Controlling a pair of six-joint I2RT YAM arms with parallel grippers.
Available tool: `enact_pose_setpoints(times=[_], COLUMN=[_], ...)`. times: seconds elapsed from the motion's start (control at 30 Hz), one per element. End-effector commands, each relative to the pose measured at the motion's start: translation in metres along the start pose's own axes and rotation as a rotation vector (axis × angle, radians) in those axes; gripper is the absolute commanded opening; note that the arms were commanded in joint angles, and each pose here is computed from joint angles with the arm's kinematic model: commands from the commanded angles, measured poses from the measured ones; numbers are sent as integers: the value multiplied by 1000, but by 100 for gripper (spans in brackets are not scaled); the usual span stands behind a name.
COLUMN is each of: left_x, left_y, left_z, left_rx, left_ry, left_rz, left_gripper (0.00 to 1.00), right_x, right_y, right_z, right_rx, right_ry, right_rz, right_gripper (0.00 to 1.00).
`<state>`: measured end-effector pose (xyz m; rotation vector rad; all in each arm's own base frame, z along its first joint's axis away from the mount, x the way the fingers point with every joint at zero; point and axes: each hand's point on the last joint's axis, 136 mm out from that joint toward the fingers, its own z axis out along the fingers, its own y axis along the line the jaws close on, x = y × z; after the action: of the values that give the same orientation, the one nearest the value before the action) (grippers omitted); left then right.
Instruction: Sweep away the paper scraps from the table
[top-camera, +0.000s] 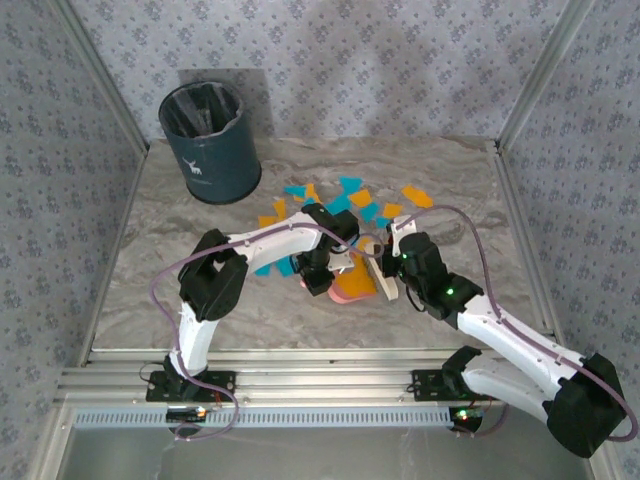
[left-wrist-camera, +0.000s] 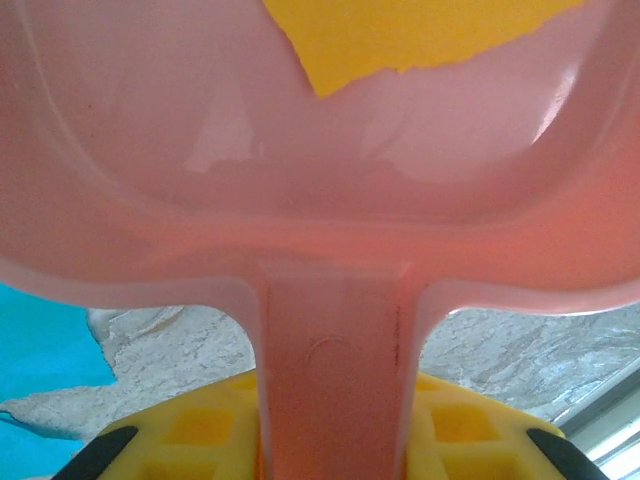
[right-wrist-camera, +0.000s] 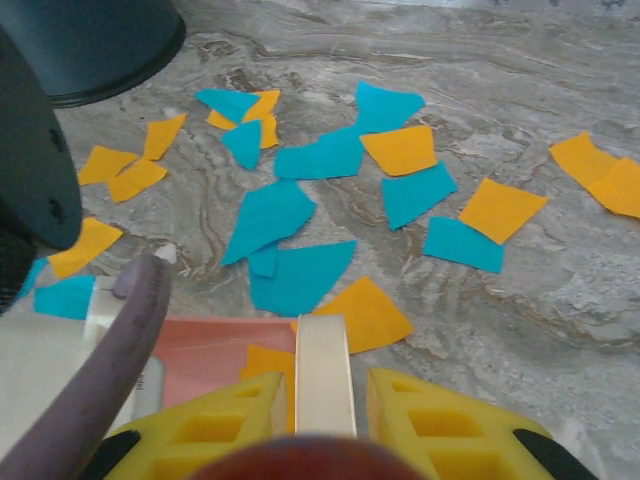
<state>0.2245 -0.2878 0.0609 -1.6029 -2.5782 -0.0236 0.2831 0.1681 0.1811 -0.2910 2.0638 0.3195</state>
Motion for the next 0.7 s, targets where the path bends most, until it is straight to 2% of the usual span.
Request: enact_pose_setpoints(times=[0.0, 0.4, 0.67], left_x=[11, 16, 17], left_y=[6, 16, 15], left_z=[-3, -7, -4], left_rx=[-32, -32, -19], left_ry=[18, -18, -13], left_rz=[-36, -104, -105], left_gripper=[0, 0, 0], right_x=[-29, -38, -47], right_y=[18, 3, -34], right_z=[-9, -22, -11], right_rx=[-94, -46, 129], right_ry=[-95, -124, -119], right_rz=[51, 17, 7], right_gripper=[0, 0, 0])
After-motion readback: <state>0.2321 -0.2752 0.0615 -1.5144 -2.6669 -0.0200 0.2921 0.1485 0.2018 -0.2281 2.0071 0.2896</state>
